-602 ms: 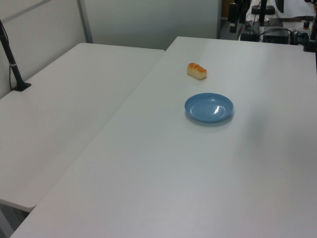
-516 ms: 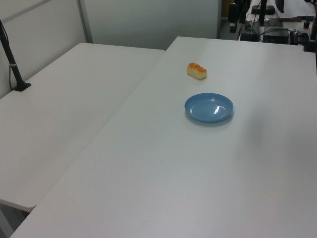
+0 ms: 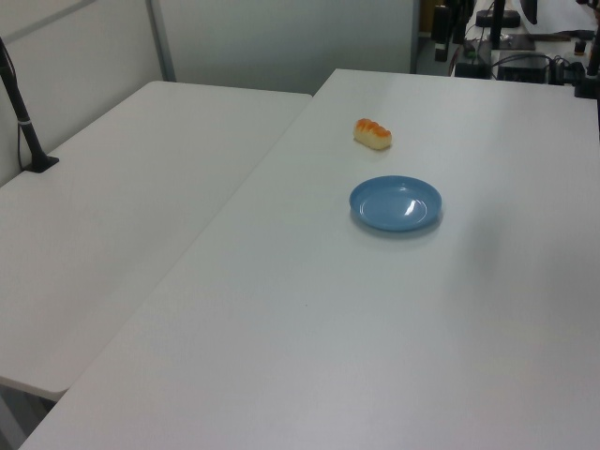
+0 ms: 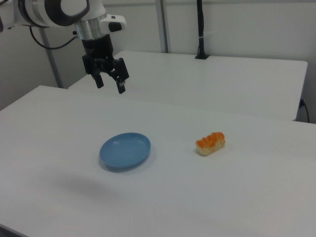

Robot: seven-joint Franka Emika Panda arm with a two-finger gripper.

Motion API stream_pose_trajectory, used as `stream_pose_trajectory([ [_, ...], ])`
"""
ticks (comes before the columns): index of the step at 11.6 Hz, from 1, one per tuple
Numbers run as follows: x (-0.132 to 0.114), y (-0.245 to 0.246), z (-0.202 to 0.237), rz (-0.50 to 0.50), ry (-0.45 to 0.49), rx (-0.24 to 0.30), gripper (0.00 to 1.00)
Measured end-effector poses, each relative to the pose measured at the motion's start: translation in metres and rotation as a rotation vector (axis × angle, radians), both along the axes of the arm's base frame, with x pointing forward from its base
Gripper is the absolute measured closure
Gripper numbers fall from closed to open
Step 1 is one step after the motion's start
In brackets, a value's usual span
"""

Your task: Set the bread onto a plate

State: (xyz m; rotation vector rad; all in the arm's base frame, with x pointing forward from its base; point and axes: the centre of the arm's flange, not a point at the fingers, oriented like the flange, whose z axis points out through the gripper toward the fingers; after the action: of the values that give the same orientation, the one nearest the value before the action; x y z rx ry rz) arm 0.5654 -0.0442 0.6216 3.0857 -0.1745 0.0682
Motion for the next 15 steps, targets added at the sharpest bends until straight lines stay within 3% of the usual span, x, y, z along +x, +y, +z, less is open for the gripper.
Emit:
stream_pose_trajectory([
  [15, -0.0031, -0.0051, -0.0015, -0.010, 0.022, 0.002, 0.00],
])
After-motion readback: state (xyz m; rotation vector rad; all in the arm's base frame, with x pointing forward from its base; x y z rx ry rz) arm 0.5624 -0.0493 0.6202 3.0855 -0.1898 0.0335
